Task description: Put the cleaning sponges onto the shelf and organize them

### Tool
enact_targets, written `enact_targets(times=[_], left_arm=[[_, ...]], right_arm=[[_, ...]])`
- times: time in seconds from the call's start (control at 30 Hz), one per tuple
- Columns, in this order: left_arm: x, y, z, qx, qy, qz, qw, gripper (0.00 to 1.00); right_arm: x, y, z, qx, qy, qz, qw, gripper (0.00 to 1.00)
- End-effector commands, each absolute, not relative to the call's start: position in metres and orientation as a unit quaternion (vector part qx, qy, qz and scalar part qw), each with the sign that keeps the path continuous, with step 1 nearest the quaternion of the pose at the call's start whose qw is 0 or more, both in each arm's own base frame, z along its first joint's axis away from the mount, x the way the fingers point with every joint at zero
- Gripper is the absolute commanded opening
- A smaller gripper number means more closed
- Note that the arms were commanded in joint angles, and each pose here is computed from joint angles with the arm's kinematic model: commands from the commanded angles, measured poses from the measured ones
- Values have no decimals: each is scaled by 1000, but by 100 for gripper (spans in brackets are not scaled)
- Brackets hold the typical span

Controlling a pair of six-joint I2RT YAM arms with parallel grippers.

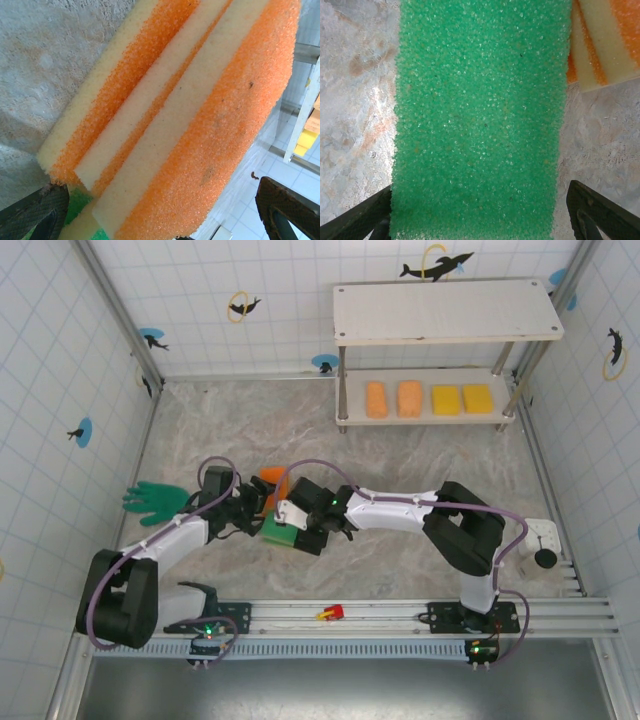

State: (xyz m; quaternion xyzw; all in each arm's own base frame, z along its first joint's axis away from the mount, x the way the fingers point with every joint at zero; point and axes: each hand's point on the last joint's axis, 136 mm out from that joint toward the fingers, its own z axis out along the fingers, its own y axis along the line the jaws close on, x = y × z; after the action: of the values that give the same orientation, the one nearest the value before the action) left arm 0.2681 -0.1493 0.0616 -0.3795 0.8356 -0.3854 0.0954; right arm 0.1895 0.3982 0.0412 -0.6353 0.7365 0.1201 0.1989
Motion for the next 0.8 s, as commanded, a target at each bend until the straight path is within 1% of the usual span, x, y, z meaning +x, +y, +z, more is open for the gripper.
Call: enact_targets(times=[0.0,0.27,0.57,0.77], left_arm=[[272,-147,70,-374,838,-380,112,97],[259,-140,67,-369,849,-360,113,97],[269,-135,70,-344,864,-350,110,97],[281,-115,80,-342,861,-350,135,97]], right_arm=[[191,400,55,-628,735,128,220,86],[190,399,56,-629,735,130,220,86],[189,398,54,-627,736,128,220,86],[189,398,54,-625,738,128,220,86]])
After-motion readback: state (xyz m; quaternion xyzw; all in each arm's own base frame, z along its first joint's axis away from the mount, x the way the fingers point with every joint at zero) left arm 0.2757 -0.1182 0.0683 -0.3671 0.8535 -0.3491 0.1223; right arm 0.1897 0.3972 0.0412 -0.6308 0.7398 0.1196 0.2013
